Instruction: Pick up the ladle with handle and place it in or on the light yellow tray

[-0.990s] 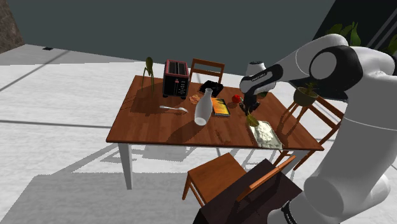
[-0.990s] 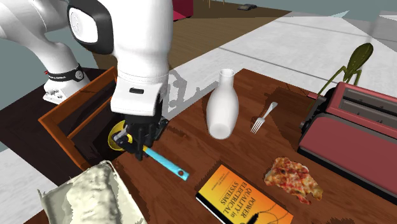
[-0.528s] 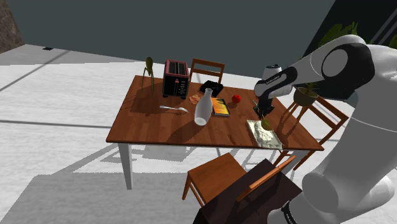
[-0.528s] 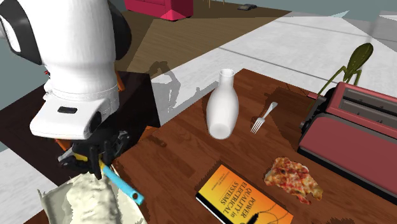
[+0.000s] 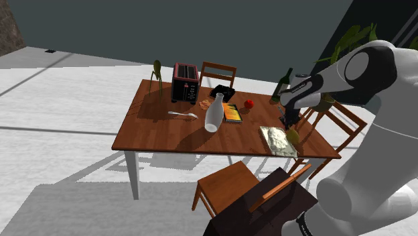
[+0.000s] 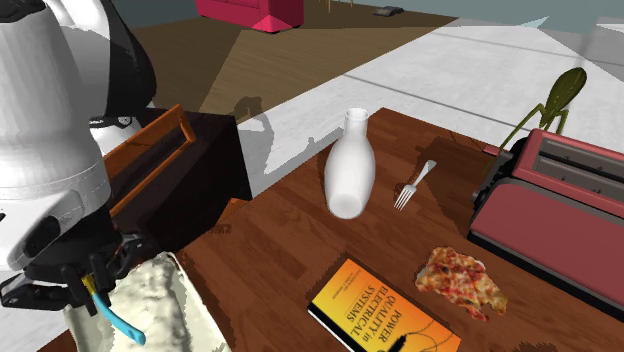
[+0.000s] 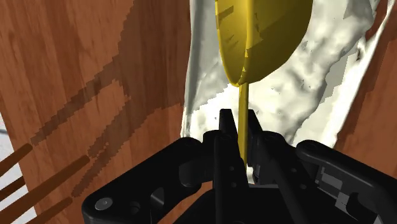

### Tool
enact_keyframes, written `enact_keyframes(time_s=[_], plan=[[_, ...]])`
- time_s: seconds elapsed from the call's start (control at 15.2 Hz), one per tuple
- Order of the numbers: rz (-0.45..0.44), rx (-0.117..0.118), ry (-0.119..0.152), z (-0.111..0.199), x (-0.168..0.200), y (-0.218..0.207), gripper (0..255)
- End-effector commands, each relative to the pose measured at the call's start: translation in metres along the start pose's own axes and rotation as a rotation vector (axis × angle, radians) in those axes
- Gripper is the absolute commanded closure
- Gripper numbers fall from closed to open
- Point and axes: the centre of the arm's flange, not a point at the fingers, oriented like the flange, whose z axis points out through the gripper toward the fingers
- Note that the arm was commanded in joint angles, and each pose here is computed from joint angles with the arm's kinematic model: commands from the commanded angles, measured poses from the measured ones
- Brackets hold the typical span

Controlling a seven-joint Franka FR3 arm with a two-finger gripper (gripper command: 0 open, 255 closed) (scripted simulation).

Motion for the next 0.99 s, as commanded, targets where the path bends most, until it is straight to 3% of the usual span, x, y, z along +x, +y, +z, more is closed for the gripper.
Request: enact_keyframes(time_s=[0.0, 0.66, 0.92], plan=[[-0.001, 0.0, 0.0, 0.01, 0.0, -0.002, 255], [-0.001, 0.0, 0.0, 0.064, 0.002, -0.017, 255], [-0.001, 0.0, 0.0, 0.064, 0.002, -0.017, 255]])
